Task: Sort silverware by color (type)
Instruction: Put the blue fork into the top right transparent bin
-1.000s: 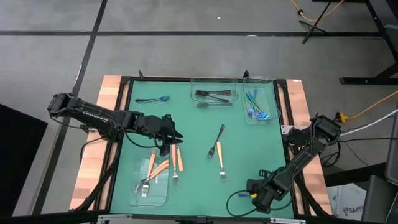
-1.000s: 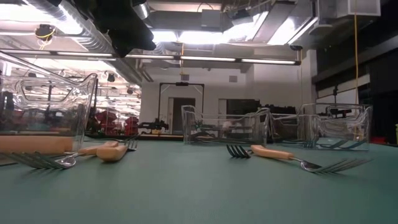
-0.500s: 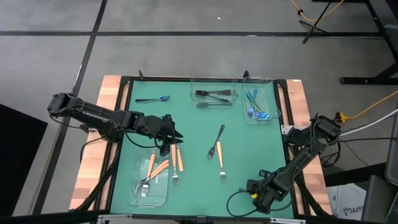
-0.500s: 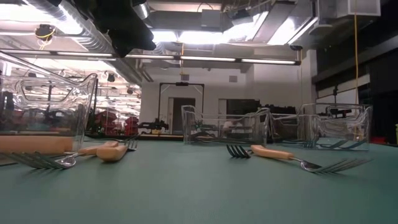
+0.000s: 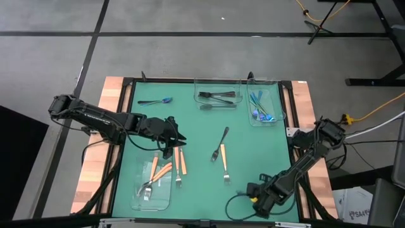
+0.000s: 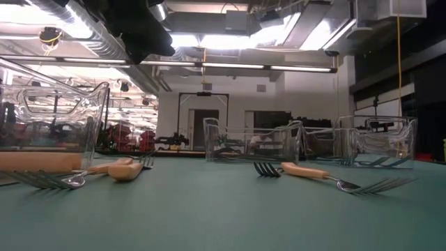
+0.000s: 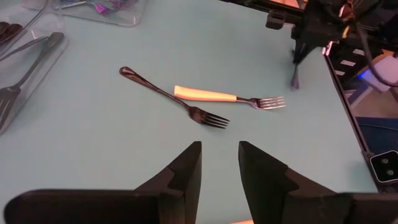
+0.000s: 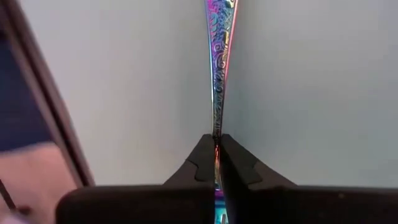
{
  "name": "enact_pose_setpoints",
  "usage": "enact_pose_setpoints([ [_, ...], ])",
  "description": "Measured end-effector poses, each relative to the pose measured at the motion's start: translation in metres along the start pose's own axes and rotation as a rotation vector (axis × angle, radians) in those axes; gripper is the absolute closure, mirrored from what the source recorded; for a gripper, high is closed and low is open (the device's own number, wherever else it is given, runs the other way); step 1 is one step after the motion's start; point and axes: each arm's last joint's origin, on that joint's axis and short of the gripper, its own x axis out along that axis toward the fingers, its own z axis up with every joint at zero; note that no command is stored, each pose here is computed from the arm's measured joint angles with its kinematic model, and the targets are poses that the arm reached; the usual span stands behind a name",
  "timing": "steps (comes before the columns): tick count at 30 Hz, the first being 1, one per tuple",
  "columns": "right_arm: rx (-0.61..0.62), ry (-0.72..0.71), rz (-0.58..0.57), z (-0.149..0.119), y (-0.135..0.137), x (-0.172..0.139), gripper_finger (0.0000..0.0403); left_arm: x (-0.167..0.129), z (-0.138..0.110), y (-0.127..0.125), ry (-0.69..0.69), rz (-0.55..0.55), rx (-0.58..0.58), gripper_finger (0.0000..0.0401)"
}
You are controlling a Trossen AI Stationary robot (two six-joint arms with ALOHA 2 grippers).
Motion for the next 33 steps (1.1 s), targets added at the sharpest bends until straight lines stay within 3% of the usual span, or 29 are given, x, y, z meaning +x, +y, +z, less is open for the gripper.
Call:
enact_pose_setpoints([
  [9, -0.077, -0.112, 0.046, 0.045, 0.005, -0.024, 0.0403, 0.000, 0.001, 0.000, -0.021, 0.022, -0.001, 0.0301],
  [18, -0.174, -0.133, 0.012, 0.086, -0.013, -0.063, 0.0403, 0.000, 0.002, 0.001, -0.029, 0.041, -0.001, 0.0301],
  [27, -0.187, -0.257, -0.033, 0.094, -0.049, -0.129, 0.0403, 0.000, 0.002, 0.001, -0.031, 0.040, -0.002, 0.0301],
  [33, -0.100, -0.325, -0.105, 0.089, -0.089, -0.173, 0.0403, 0.000, 0.002, 0.001, -0.032, 0.040, -0.002, 0.0301],
])
